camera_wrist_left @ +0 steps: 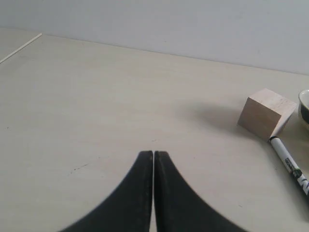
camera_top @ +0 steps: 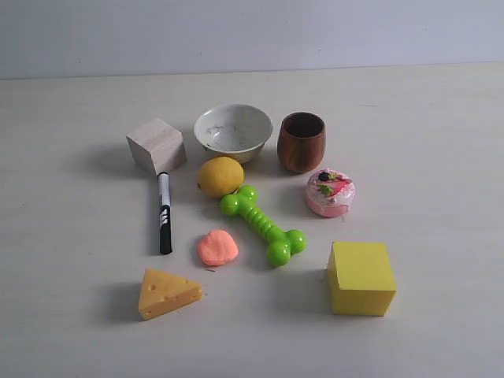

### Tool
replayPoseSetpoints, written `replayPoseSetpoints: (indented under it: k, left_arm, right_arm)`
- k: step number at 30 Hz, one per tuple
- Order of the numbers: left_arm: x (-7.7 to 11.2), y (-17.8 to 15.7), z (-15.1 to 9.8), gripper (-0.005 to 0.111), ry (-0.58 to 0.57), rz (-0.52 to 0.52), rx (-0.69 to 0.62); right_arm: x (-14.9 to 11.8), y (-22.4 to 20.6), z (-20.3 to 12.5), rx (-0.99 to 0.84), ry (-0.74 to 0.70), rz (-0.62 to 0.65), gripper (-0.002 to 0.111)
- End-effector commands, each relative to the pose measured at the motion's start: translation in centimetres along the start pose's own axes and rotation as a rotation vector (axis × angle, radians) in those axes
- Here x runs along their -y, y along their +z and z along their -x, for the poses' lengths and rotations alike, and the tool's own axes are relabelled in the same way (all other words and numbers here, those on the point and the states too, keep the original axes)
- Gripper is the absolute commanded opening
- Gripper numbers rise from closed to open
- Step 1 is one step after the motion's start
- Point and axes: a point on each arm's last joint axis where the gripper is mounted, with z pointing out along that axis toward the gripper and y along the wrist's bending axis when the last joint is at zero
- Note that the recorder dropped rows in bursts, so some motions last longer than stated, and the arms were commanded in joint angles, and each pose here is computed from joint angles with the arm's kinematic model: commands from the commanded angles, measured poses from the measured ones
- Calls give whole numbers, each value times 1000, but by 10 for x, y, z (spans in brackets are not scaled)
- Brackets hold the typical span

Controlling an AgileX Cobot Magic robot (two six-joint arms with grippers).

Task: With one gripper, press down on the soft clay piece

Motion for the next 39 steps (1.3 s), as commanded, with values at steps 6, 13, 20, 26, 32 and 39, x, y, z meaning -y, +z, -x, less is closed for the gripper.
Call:
replayPoseSetpoints:
  k: [6,13,20,26,32,39]
  left_arm:
    - [0,0,-1,4,0,-2,6]
    - [0,0,-1,4,0,-2,6]
    - [0,0,-1,4,0,-2,6]
    - [0,0,-1,4,0,-2,6]
    - [0,0,-1,4,0,-2,6]
    - [0,0,-1,4,0,-2,6]
  right_arm:
    - [0,0,-1,8,-3,-5,0]
    - [2,0,-1,8,-57,-24,0]
    - [2,0,-1,8,-59,-25,0]
    - [1,-1,10,122,-52,-19,0]
    - [0,-8,37,430,-55,-11,0]
    - [-1,-14,47,559,-56,-7,0]
